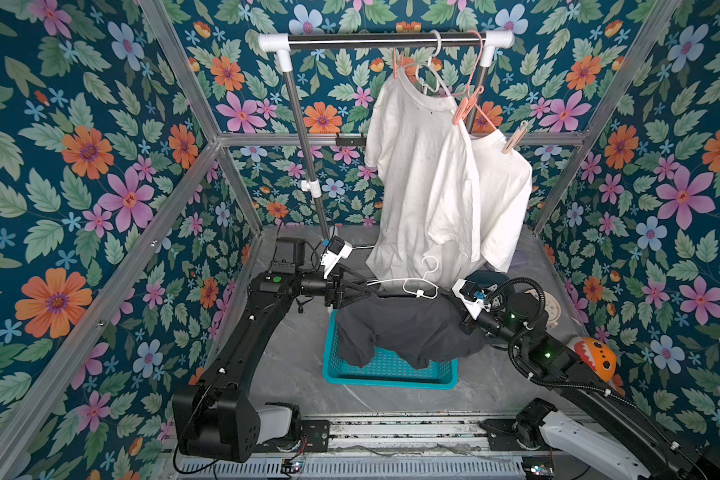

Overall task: Use clothespins to secure the t-shirt on both sides of the hanger
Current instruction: Pick up the hanger from the basket.

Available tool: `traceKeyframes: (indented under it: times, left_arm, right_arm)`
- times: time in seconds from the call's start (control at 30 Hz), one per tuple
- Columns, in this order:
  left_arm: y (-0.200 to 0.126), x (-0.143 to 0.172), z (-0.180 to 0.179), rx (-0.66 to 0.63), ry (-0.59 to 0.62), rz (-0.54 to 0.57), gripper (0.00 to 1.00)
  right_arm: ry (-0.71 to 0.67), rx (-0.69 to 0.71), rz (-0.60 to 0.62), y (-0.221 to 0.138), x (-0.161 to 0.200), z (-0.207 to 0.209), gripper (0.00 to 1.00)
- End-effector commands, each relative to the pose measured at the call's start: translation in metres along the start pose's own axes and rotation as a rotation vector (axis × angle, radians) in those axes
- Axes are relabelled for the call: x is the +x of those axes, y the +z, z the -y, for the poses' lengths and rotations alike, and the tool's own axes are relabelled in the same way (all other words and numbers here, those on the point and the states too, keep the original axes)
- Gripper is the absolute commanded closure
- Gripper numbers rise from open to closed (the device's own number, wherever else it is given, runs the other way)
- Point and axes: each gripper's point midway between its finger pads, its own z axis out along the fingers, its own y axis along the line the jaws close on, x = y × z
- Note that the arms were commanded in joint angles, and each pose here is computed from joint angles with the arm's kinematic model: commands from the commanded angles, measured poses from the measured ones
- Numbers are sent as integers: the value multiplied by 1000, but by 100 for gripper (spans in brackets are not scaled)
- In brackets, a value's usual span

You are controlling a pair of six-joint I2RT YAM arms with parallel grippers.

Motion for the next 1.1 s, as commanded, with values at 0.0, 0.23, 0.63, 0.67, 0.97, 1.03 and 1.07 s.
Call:
traceKeyframes:
  times: [0.0, 0.23, 0.63, 0.67, 0.97, 1.03, 1.07]
  left_arm:
    - [3, 5, 1, 9, -5, -17, 30]
    - [5, 8, -2, 3, -13, -35, 37]
    - [5, -3, 0, 22, 5, -18, 43]
    - [5, -4, -1, 23, 1, -18, 46]
    - [9, 5, -4, 28, -29, -34, 45]
    - [10, 6, -5, 34, -37, -36, 47]
    - [11, 5, -5, 37, -38, -39, 45]
  right_arm:
    - [-46, 42, 74, 1, -22, 10, 100]
    - [-66, 70, 119, -4, -38, 16, 100]
    - [-75, 37, 76, 6, -28, 12, 100]
    - [-72, 37, 78, 6, -28, 12, 100]
    - [-98, 83, 110, -1, -37, 19, 100]
    - [-100, 88, 116, -1, -39, 20, 100]
    - [-100, 89, 116, 0, -39, 21, 100]
